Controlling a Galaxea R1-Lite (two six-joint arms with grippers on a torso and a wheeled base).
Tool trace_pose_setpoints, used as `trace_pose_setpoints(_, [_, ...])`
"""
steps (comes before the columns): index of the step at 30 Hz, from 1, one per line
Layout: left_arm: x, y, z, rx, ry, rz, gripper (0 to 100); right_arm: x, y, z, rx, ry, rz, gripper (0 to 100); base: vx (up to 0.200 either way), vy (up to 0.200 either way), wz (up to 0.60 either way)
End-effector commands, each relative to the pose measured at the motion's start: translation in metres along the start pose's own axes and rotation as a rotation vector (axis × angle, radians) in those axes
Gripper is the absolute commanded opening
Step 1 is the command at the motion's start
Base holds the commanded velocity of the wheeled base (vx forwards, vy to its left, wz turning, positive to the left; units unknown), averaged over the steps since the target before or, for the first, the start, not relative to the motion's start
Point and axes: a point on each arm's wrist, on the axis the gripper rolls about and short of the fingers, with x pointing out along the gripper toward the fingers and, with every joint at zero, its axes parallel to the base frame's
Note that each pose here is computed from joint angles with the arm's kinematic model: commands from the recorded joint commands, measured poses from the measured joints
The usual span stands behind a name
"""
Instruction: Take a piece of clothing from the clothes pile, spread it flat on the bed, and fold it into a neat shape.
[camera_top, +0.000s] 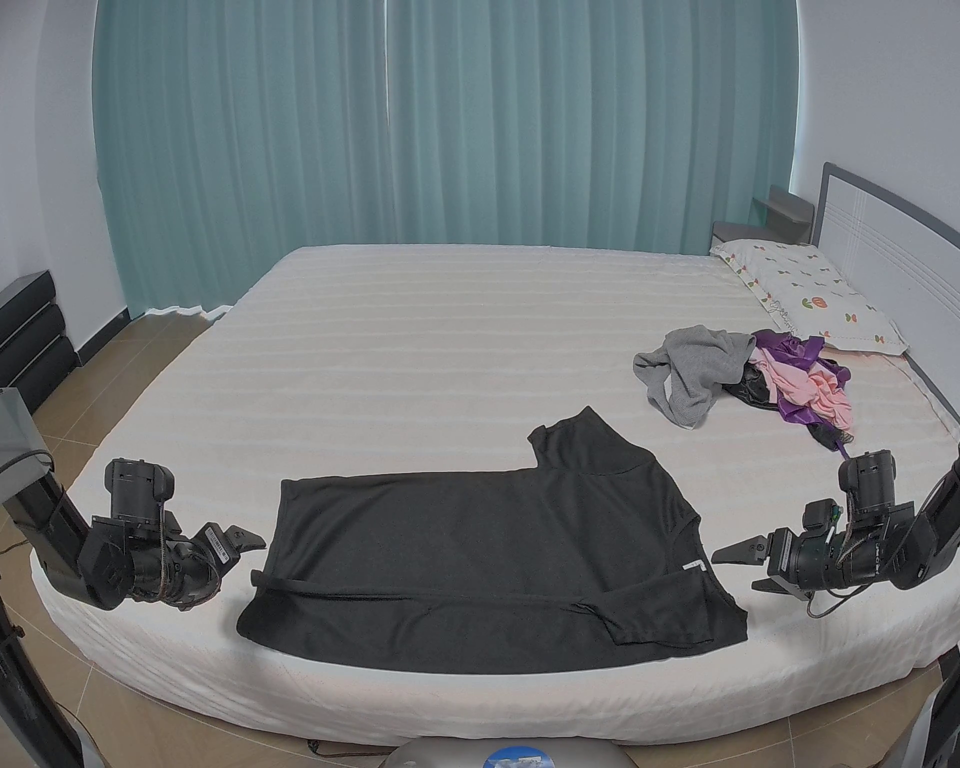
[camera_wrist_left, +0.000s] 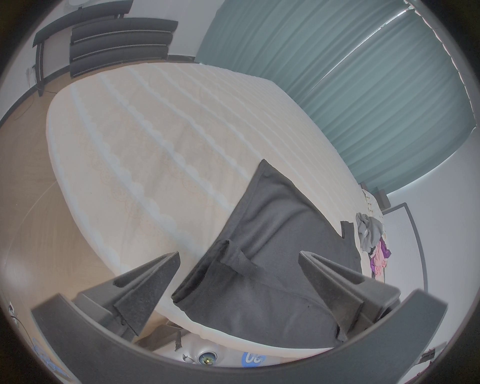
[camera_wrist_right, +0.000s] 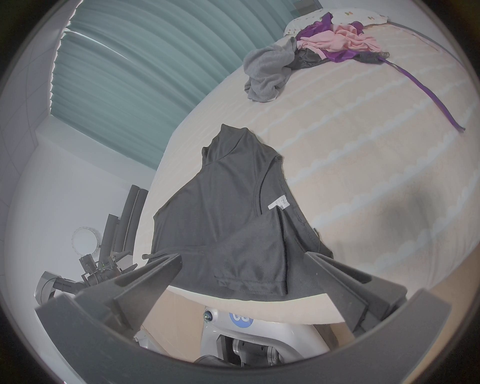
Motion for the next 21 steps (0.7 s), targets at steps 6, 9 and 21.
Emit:
trace_pose_setpoints(6, [0.004,0.003,-0.005,-0.002,0.038,0.0,100,0.004,-0.006,-0.008,0.013,0.033,-0.016,100,0.2,0.0,0.0])
trace_pose_setpoints(9, [0.003,0.003,-0.006,0.0,0.05,-0.012,100,0.004,-0.007,-0.008,0.014,0.037,-0.017,100,0.0,0.0,0.0])
trace_pose_setpoints(21, [0.023,0.014,-0.021,0.071,0.185,-0.017,100,0.005,-0.005,-0.01,0.006,0.046,-0.014,100,0.0,0.0,0.0])
